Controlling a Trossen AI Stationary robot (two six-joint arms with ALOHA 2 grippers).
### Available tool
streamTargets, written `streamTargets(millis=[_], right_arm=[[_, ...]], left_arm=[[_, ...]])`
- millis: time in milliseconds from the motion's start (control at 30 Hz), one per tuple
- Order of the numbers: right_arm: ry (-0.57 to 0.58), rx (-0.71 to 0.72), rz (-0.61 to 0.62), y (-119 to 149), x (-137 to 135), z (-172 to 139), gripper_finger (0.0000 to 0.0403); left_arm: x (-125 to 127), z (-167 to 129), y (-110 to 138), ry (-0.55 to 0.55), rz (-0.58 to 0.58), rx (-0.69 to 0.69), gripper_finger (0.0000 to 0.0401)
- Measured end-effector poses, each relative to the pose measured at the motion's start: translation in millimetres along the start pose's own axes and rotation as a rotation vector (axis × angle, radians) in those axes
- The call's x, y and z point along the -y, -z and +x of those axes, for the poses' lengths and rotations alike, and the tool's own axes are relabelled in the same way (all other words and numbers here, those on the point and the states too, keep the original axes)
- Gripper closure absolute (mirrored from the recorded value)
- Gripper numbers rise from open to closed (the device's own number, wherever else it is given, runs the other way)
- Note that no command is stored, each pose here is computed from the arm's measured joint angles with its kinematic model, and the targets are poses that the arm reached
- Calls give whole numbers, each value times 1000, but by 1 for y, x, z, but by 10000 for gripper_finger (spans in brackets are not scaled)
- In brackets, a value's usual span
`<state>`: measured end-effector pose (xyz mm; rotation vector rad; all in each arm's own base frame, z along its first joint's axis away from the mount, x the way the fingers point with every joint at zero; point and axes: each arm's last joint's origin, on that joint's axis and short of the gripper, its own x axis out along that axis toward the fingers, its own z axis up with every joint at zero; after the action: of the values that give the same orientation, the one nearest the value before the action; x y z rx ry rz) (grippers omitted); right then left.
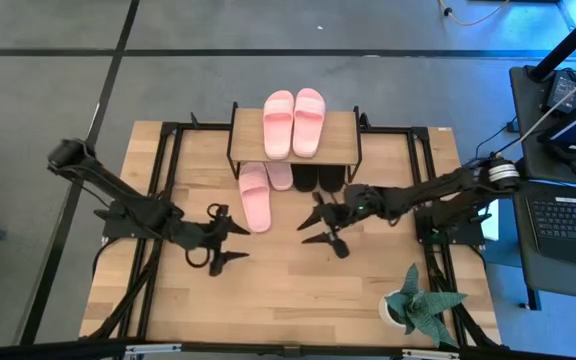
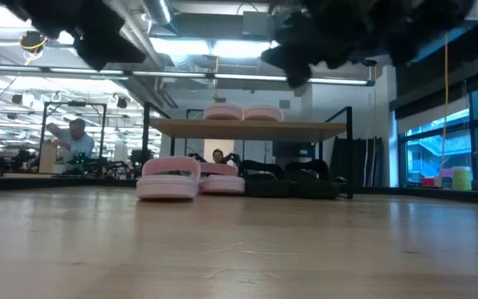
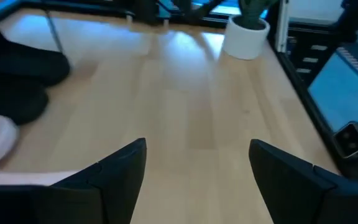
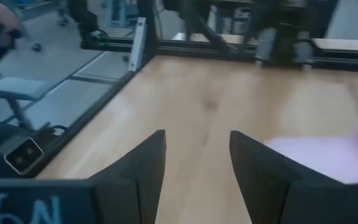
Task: Pick and place slides into the shelf
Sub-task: Put the pink slipper slide under the shelf
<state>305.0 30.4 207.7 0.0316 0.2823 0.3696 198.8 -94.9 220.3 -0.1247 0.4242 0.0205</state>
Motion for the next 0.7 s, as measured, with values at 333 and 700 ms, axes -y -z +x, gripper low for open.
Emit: streamTargets(millis=[333,700], right_arm=[[-19,-98,102,2,23,82,223],[-122,-228,247,28,40,145,223]], left_arm=[[-15,-17,17,47,25,169,125],[-18,-29,15,104,41,225,125]])
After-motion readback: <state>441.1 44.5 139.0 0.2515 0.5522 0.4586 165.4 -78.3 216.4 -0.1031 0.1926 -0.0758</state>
